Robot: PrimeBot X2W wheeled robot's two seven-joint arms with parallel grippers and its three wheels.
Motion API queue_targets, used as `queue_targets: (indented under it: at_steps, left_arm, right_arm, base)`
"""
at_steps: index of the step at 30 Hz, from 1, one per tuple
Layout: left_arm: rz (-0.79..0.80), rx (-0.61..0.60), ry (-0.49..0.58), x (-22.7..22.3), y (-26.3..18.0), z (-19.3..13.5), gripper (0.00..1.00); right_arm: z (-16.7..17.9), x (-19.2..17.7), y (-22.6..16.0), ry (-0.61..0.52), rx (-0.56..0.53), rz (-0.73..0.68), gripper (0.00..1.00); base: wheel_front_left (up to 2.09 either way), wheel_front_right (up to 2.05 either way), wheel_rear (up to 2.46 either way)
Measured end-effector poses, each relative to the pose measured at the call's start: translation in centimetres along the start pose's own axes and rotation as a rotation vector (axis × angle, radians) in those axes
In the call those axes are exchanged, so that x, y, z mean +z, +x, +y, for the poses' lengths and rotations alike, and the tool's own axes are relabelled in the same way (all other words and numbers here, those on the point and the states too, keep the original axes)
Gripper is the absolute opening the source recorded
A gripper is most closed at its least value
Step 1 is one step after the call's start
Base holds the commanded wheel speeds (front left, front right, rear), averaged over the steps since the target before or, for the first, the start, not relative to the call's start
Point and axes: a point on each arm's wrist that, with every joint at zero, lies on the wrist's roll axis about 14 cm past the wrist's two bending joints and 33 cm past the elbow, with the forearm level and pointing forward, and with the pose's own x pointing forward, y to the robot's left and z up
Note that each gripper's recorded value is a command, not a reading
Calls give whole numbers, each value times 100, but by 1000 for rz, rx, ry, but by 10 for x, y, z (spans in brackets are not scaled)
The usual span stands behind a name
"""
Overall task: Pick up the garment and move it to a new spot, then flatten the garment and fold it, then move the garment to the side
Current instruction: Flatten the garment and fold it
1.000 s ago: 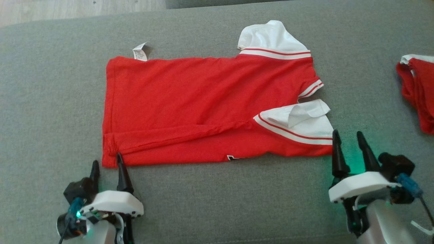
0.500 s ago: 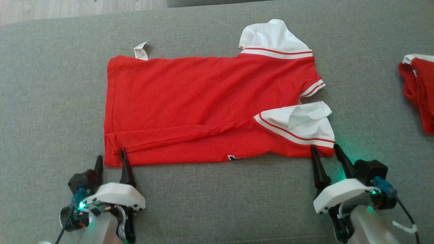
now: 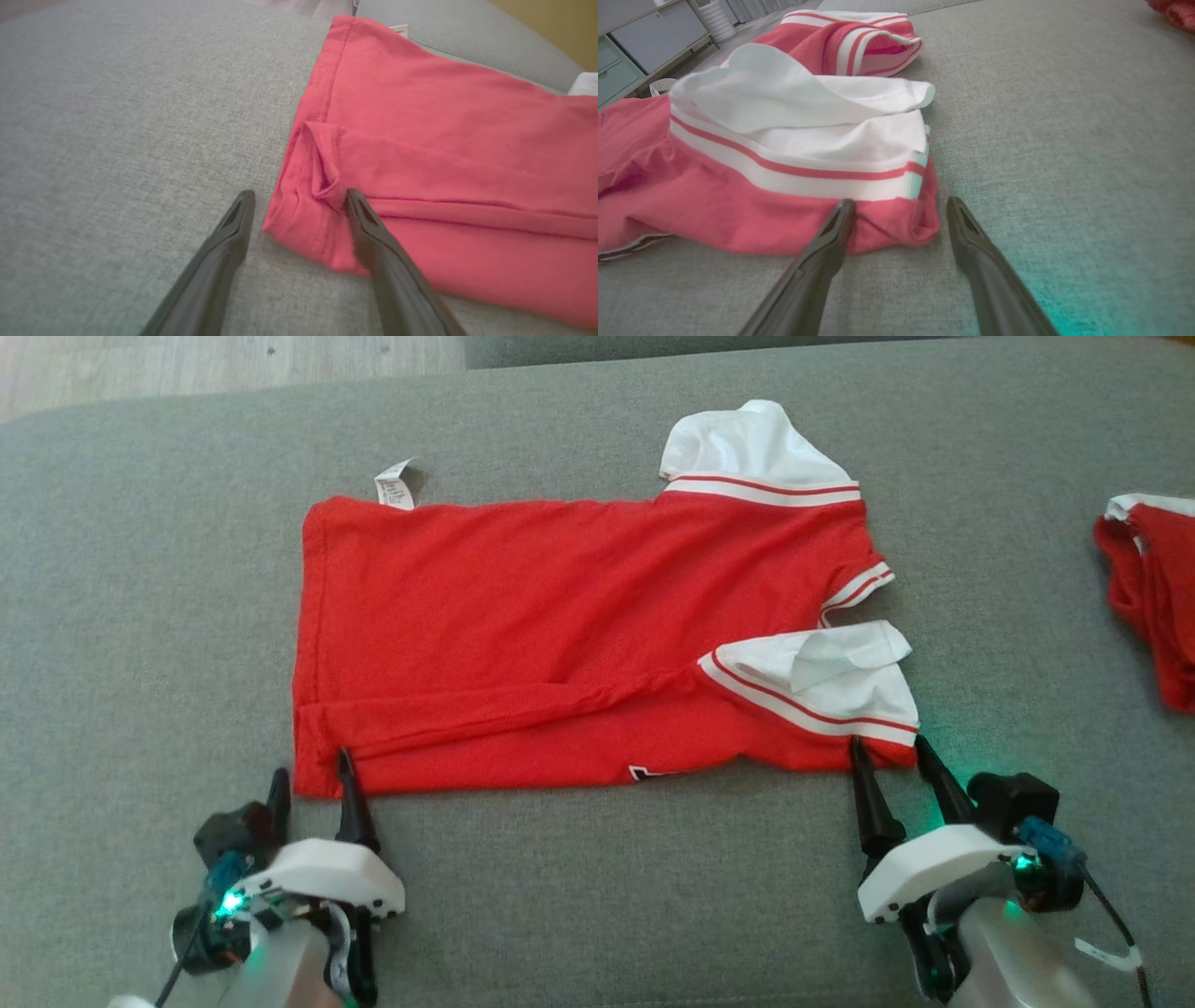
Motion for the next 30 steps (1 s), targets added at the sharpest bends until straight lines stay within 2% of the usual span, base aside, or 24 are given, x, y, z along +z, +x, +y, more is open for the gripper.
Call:
queue_targets:
  at_steps: [12,17,18,19,20,21,30]
  left_arm:
    - [1,6,-25,-8,-13,4,100]
    - [12,4,-2,-11,-10,4,100]
    - [17,5,2,-12,-9,5,85]
    - [24,7,5,-13,-8,5,47]
    - [30,7,10,-14,-7,6,0]
    - [35,3,13,-14,-6,6,0]
    - [-15,-30,-22,4,-8,-1,0]
  right_arm:
    - [4,1,-2,4,10,-3,100]
    - [2,-4,-2,3,4,12,100]
    - [1,-5,-2,3,4,16,99]
    - [2,-6,-2,2,4,17,82]
    - [1,-7,-1,2,3,19,33]
    - [1,-6,-1,6,3,20,0]
    - [6,13,1,105,1,-38,0]
  base:
    - [0,0,0]
    - [0,0,0]
    - [0,0,0]
    - [0,0,0]
    - [0,0,0]
    - [0,0,0]
    - [0,0,0]
